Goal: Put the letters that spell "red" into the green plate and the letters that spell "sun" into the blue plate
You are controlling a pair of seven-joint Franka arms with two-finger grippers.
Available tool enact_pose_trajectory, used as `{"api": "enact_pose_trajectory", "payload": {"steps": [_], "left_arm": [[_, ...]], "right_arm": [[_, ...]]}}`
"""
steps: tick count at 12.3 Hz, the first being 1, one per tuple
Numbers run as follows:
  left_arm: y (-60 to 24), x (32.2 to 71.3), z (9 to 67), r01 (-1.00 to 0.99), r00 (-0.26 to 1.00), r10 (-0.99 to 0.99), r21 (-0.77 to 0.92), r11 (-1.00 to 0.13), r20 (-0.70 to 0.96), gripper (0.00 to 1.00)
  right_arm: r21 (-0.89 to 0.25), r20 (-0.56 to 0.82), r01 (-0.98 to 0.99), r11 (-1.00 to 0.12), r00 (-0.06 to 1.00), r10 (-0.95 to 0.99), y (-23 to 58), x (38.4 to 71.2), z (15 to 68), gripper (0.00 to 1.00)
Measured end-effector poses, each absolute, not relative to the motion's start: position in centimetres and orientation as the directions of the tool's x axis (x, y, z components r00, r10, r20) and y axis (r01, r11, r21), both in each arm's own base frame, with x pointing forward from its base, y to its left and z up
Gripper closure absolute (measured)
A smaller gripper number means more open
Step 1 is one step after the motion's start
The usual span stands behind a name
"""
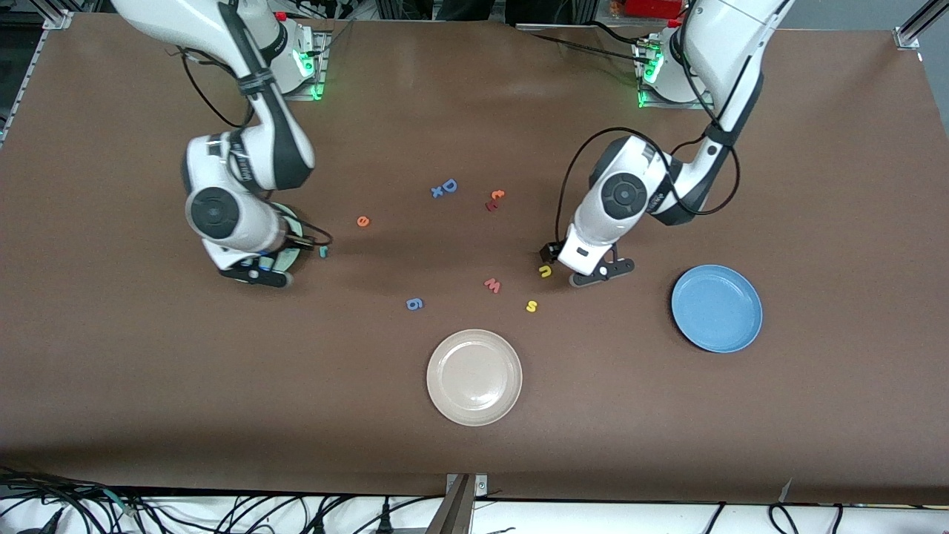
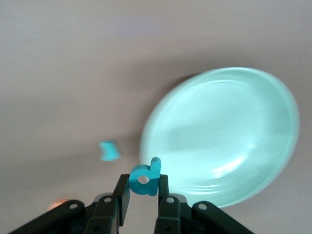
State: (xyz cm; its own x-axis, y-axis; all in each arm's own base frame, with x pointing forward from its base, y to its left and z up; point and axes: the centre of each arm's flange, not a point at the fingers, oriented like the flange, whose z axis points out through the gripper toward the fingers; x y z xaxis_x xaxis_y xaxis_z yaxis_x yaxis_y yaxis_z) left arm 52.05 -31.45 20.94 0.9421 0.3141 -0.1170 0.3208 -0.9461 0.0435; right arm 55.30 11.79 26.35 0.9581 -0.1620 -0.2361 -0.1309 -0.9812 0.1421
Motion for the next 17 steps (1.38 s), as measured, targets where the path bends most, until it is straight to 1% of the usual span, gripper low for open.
{"api": "enact_pose_trajectory", "payload": {"steps": [3, 6, 7, 9, 11, 13, 14, 17], "left_arm": [[-32.9, 50.9, 20.3, 0.329, 0.939, 0.322, 0.038, -0.944, -0.122, 0.03], [-32.6, 50.7, 19.6, 0.332, 0.936, 0.326, 0.027, -0.943, -0.131, 0.09], [-32.5, 50.5, 19.2, 0.332, 0.935, 0.326, 0.021, -0.943, -0.137, 0.10], [-32.9, 49.9, 17.9, 0.322, 0.936, 0.317, 0.008, -0.947, -0.153, 0.11], [-33.4, 49.4, 17.2, 0.313, 0.938, 0.308, 0.004, -0.950, -0.161, 0.14], [-33.4, 49.3, 17.1, 0.307, 0.939, 0.302, 0.004, -0.952, -0.161, 0.13], [-33.5, 49.3, 17.0, 0.287, 0.946, 0.284, 0.000, -0.958, -0.154, 0.13], [-34.2, 48.8, 17.0, 0.219, 0.968, 0.220, -0.021, -0.976, -0.121, 0.13]], "right_arm": [[0.138, -0.289, -0.112, -0.984, 0.946, -0.148, 5.6, 53.6, 24.1, 0.73], [0.134, -0.304, -0.079, -0.988, 0.945, -0.117, 3.6, 52.2, 20.7, 0.73], [0.140, -0.314, -0.077, -0.987, 0.942, -0.117, 3.3, 51.9, 19.8, 0.73], [0.145, -0.328, -0.083, -0.986, 0.936, -0.127, 3.1, 51.7, 18.6, 0.57], [0.140, -0.325, -0.085, -0.986, 0.937, -0.127, 3.3, 52.0, 18.8, 0.33], [0.123, -0.302, -0.068, -0.990, 0.948, -0.103, 4.7, 53.2, 20.4, 0.10], [0.108, -0.285, -0.046, -0.993, 0.956, -0.075, 6.3, 53.9, 21.4, 0.00], [0.067, -0.257, 0.039, -0.997, 0.966, 0.021, 11.8, 54.2, 23.1, 0.00]]}}
